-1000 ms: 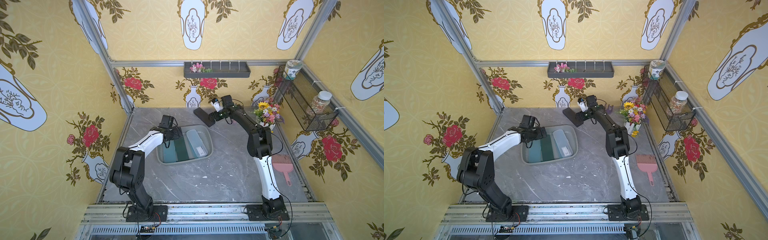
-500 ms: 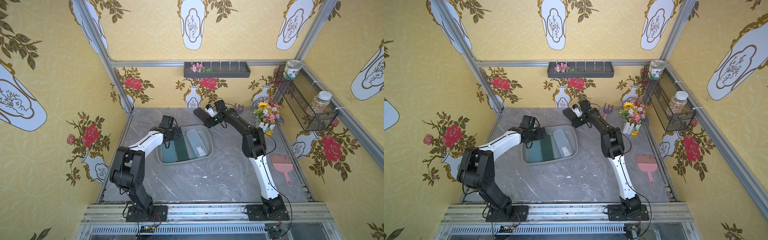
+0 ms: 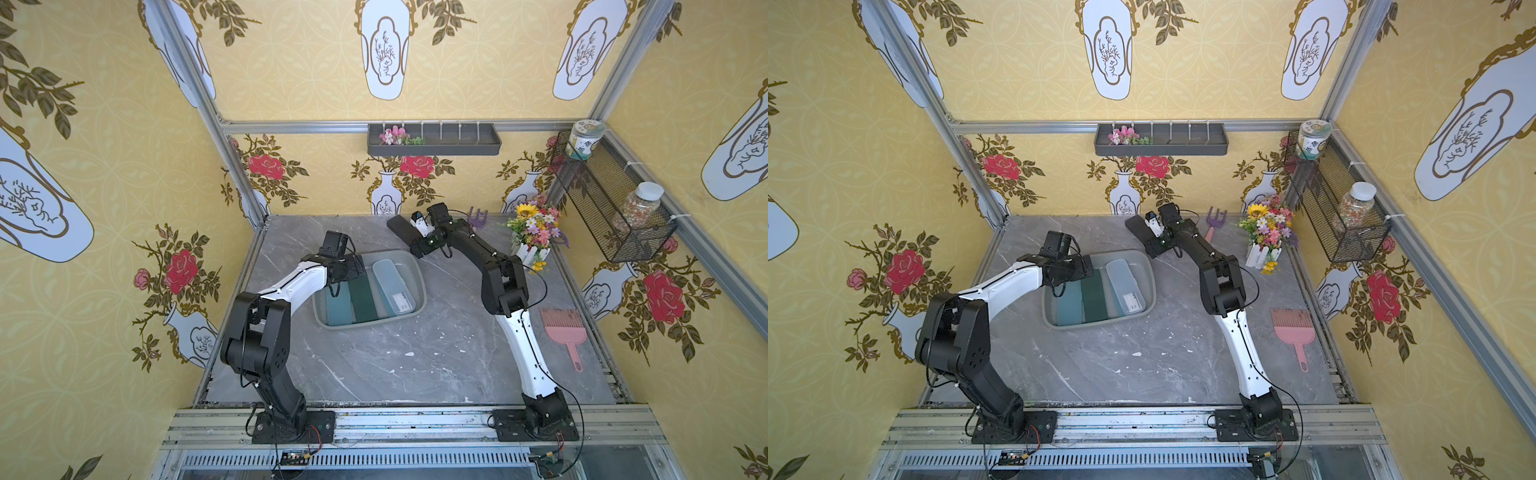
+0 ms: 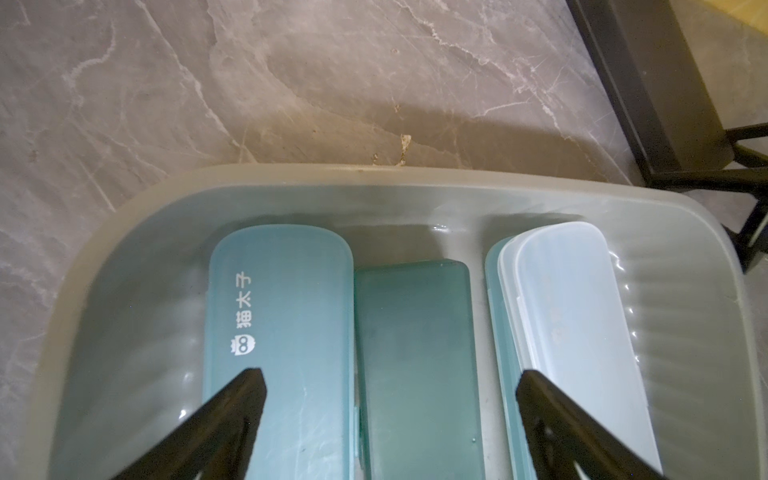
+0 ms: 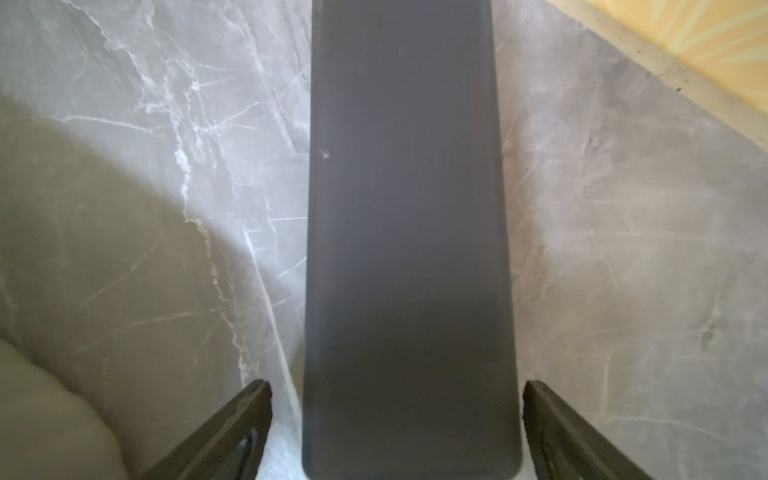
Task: Put the pencil case into the storage box
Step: Move the pencil case to the center of the board.
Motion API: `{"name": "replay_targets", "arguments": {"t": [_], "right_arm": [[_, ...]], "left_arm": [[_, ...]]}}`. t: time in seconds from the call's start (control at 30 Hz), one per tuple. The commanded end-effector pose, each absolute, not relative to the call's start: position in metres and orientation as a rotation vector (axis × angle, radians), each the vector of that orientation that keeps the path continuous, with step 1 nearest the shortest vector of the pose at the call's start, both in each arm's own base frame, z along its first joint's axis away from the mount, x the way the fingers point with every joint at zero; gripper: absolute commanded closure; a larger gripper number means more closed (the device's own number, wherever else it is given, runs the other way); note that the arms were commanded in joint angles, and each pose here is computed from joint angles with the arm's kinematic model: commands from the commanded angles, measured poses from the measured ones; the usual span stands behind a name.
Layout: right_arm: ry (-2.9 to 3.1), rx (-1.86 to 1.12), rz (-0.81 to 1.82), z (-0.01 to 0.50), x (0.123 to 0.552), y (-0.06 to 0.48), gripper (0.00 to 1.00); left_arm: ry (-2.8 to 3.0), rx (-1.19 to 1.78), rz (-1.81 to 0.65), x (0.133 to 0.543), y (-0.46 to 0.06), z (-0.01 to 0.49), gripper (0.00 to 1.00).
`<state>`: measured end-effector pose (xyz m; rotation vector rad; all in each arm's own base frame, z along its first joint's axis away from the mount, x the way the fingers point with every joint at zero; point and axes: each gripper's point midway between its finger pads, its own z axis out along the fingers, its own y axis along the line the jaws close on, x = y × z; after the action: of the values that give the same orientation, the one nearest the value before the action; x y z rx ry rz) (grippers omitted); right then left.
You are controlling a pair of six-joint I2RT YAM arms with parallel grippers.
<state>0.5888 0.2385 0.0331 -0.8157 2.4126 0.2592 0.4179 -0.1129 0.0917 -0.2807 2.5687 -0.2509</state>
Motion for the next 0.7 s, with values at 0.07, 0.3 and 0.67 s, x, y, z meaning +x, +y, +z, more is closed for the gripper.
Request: {"name": "replay_targets", "arguments": {"t": [0.07, 0.3, 0.67], "right_arm": [[2.390, -0.804, 0.253, 0.0384, 0.5950, 0.2404, 0.01], [2.401, -0.806, 0.248, 0.0318, 0.5942, 0.2397, 0.09], [2.419, -0.806, 0.226, 0.0325, 0.5903, 0.2348, 0.15]], "left_arm": [[2.577, -0.275, -0.241, 0.4167, -0.1116, 0.0878, 0.00], [2.579, -0.276, -0.240, 0.4170, -0.1113, 0.0864, 0.00], [2.583, -0.275, -0.243, 0.4160, -0.1118, 0.0851, 0.00]]}}
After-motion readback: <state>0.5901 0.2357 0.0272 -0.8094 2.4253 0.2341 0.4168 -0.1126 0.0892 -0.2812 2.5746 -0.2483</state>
